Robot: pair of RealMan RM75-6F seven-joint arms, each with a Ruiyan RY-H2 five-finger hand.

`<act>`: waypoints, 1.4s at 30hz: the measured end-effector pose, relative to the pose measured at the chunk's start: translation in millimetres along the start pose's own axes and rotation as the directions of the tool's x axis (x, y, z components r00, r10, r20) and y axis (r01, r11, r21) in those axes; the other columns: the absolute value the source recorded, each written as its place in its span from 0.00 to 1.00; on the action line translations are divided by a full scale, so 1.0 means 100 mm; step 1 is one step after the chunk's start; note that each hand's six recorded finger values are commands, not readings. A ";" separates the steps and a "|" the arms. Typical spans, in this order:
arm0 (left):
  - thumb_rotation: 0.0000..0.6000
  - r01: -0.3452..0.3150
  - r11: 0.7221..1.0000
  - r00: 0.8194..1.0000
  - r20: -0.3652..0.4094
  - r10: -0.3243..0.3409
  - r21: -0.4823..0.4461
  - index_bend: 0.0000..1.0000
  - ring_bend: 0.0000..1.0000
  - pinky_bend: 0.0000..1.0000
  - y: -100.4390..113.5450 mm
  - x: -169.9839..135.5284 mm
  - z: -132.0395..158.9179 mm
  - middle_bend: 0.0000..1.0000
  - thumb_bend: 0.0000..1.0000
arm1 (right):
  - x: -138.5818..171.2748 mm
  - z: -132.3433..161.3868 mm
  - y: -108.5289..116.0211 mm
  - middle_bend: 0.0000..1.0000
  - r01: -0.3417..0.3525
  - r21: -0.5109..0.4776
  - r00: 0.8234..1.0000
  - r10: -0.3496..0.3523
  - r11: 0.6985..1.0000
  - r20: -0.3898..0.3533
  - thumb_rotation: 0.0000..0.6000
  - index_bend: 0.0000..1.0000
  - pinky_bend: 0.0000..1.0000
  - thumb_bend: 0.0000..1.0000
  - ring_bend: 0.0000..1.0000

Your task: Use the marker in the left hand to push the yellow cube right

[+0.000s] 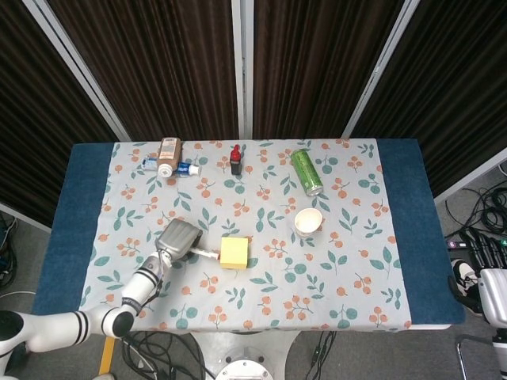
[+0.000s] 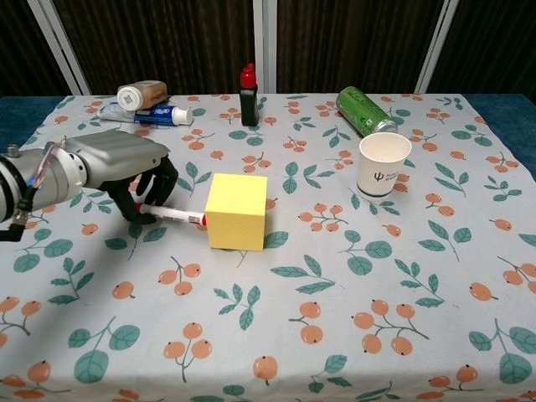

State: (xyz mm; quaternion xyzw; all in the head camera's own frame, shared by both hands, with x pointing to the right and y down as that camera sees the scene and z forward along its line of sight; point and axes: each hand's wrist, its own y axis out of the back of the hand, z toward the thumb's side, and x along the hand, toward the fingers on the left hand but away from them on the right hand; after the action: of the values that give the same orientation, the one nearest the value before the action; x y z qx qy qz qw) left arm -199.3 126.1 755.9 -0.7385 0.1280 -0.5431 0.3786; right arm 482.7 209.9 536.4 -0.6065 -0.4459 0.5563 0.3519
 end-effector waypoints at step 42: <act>1.00 -0.052 0.997 0.995 0.091 0.047 0.054 0.69 0.54 0.61 0.40 0.58 0.89 0.69 0.43 | 0.01 -0.06 0.02 0.00 -0.002 0.001 1.000 0.002 1.000 0.016 1.00 0.00 0.00 0.30 0.00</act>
State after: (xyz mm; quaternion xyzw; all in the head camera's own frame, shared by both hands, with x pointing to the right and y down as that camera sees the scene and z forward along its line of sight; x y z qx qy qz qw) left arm -88.4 101.3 757.8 -0.7477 0.1139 -0.5032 0.4180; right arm 489.2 210.6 535.3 -0.6022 -0.4479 0.5618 0.3480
